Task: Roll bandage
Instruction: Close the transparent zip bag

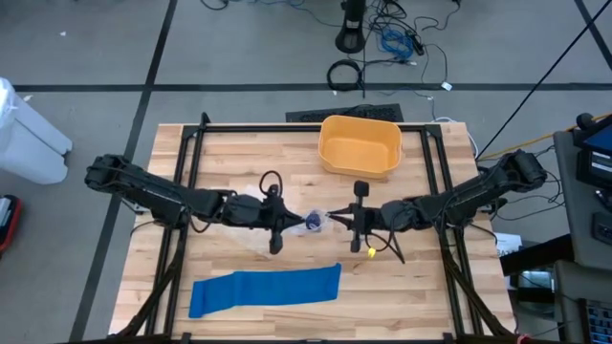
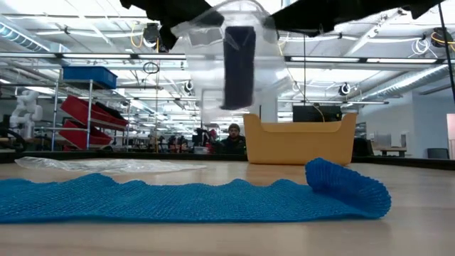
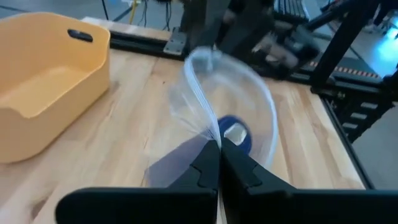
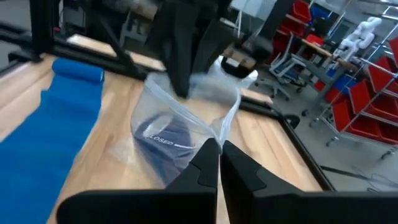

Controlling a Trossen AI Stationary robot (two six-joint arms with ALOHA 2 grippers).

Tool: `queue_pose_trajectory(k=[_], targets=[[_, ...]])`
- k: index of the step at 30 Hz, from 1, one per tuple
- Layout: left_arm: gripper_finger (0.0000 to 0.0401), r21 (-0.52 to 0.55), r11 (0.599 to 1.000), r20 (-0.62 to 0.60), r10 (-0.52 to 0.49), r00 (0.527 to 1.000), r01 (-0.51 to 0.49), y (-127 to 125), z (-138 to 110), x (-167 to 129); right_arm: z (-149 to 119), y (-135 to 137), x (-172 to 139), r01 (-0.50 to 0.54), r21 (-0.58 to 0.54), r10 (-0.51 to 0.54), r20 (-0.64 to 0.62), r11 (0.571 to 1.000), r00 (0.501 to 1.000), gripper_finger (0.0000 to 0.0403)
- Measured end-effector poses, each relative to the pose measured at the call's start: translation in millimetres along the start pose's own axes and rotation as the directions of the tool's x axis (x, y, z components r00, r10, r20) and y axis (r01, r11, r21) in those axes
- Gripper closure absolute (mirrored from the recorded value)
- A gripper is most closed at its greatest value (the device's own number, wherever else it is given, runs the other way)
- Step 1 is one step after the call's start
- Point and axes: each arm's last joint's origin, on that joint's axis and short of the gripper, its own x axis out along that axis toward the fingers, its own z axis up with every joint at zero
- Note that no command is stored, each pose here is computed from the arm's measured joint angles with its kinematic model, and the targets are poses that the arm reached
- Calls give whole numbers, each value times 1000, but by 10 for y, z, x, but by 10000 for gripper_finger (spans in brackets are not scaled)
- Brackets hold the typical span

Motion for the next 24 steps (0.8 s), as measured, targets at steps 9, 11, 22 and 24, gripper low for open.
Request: queue_pose_trajectory(k=[9, 11, 22, 24], targets=[[393, 30, 997, -78, 73, 994, -71, -12, -101, -18, 47, -3, 18, -15, -47, 13, -51, 999, 999, 403], [392, 33, 997, -90, 74, 993, -71, -9, -112, -20, 29, 1, 17, -21, -47, 18, -67, 999, 998, 403], [391, 77, 997, -78, 22, 997, -16, -72, -104, -28, -3, 64, 8, -207, 15, 207, -73, 978, 976, 402], [391, 89, 996, -80, 22, 997, -15, -72, -106, -29, 2, 59, 1, -207, 16, 208, -72, 978, 975, 402]])
